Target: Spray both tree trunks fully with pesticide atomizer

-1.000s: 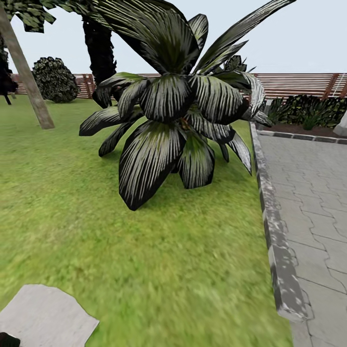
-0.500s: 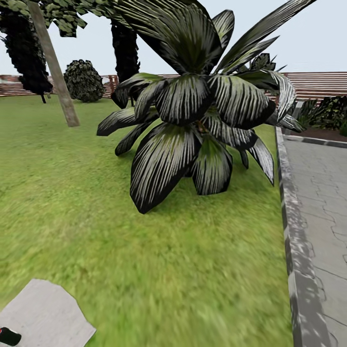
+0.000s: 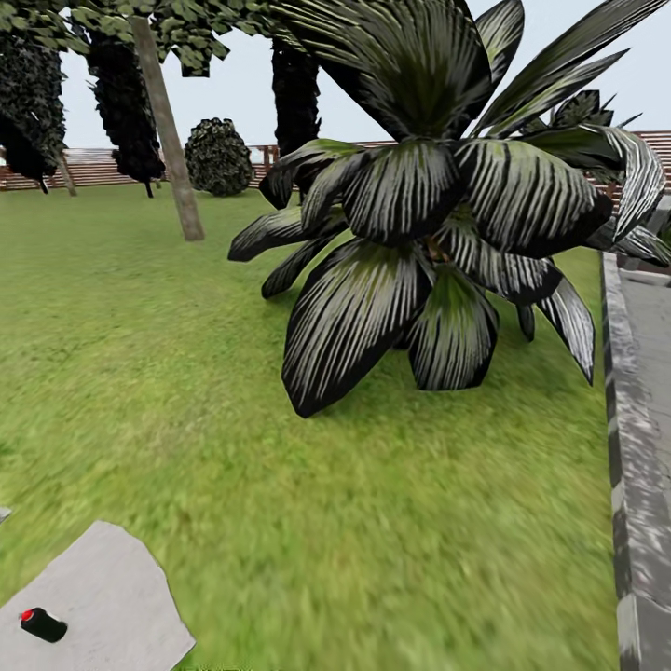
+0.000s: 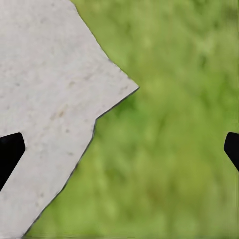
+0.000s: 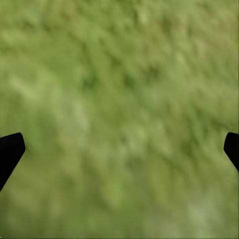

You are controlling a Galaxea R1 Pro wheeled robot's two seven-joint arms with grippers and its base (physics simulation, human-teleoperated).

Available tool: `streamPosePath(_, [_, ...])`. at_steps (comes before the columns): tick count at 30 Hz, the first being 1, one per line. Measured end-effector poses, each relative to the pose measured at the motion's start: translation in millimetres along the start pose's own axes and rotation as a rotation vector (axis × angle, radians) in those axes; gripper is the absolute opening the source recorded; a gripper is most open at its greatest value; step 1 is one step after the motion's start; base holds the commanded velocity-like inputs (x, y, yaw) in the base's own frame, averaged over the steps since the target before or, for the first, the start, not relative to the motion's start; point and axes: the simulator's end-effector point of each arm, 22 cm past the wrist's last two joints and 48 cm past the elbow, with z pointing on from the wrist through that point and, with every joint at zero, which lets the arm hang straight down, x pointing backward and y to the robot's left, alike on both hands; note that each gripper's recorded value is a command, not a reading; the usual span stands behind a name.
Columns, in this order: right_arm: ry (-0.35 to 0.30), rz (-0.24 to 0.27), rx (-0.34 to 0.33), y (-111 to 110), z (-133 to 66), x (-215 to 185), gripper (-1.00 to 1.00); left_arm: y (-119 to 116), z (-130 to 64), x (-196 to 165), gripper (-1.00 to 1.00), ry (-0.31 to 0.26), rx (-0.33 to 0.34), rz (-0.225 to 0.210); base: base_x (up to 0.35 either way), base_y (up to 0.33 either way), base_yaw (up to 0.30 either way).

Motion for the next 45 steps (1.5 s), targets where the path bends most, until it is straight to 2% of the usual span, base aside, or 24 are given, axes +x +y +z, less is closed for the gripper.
streamPosePath(19, [0.0,0.0,-0.001,0.3,0.0,0.0,1.0,1.3,0.1,-0.1,1.0,0.0,-0.003,-0.002,0.014,-0.002,0.277])
streamPosePath(31, [0.0,0.0,-0.002,0.4,0.0,0.0,1.0,1.8,0.1,0.1,1.0,0.001,-0.004,-0.002,0.266,-0.122,0.277])
streamPosePath(45, [0.0,0.0,-0.002,0.4,0.0,0.0,1.0,1.8,0.1,0.1,1.0,0.001,-0.004,-0.002,0.268,-0.215,0.277])
